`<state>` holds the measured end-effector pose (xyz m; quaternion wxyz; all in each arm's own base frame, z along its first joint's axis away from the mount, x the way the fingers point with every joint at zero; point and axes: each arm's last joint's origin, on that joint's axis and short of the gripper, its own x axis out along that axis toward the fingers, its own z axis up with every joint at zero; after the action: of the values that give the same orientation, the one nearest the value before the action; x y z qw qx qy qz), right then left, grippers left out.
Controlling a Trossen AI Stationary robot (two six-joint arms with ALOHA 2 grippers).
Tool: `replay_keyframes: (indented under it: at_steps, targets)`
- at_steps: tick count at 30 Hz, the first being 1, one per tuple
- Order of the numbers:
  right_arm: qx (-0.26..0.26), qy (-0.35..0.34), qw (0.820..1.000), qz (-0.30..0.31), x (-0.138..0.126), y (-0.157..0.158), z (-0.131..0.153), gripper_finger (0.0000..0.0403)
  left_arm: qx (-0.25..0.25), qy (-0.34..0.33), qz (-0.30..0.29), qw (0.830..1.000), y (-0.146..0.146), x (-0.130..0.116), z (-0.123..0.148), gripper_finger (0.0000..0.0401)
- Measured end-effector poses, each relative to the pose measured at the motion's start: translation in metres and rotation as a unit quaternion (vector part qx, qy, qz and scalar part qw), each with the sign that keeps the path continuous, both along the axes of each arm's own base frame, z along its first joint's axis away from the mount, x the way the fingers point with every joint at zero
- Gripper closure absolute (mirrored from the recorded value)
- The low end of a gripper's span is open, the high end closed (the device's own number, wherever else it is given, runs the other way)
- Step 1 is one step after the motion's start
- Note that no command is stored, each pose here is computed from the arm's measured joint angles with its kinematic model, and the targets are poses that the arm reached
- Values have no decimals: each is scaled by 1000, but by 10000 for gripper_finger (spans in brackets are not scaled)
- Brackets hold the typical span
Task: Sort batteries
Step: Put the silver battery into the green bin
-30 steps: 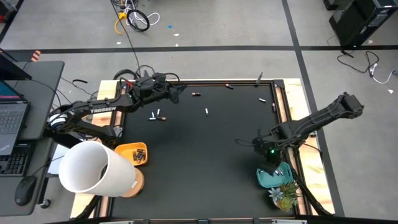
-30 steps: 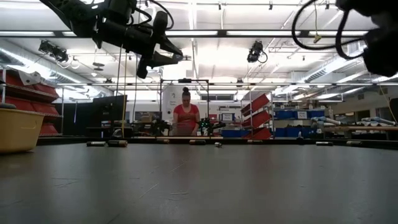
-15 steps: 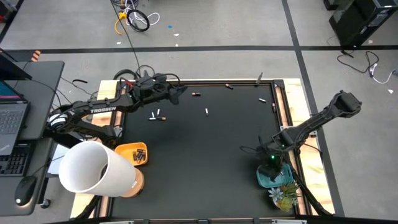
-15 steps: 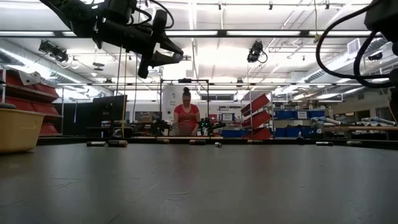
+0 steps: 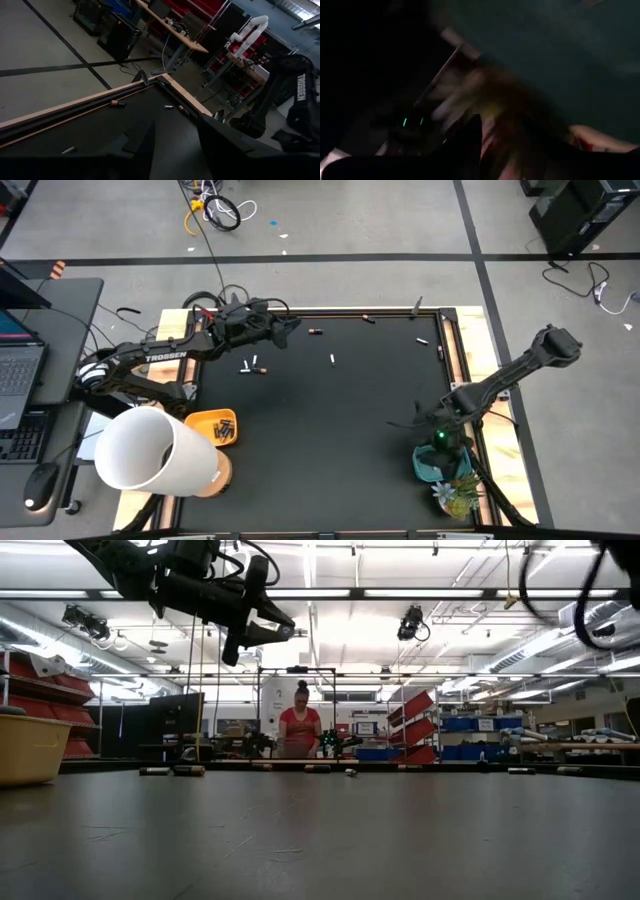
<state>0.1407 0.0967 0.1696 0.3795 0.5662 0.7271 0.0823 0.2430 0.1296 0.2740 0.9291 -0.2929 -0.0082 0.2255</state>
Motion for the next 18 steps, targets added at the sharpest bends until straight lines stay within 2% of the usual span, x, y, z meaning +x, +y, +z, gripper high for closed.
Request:
replay_keyframes:
  at_steps: [6, 9, 12, 15, 18]
  targets:
    - [18, -77, 995, -55, 24, -10, 38, 302, 1, 0, 0, 1000, 0, 0, 0, 241]
    - [-20, -108, 987, -116, 34, -26, 39, 302, 1, 0, -1, 1000, 0, 0, 0, 241]
    - [-70, -110, 976, -175, 37, -46, 35, 303, 1, 0, -2, 1000, 0, 0, 0, 241]
    - [-107, -125, 964, -210, 40, -65, 31, 306, -7, -4, -22, 1000, -1, 1, 0, 241]
    - [-128, -179, 945, -241, 46, -82, 34, 312, -23, -9, -53, 998, -3, 1, 0, 241]
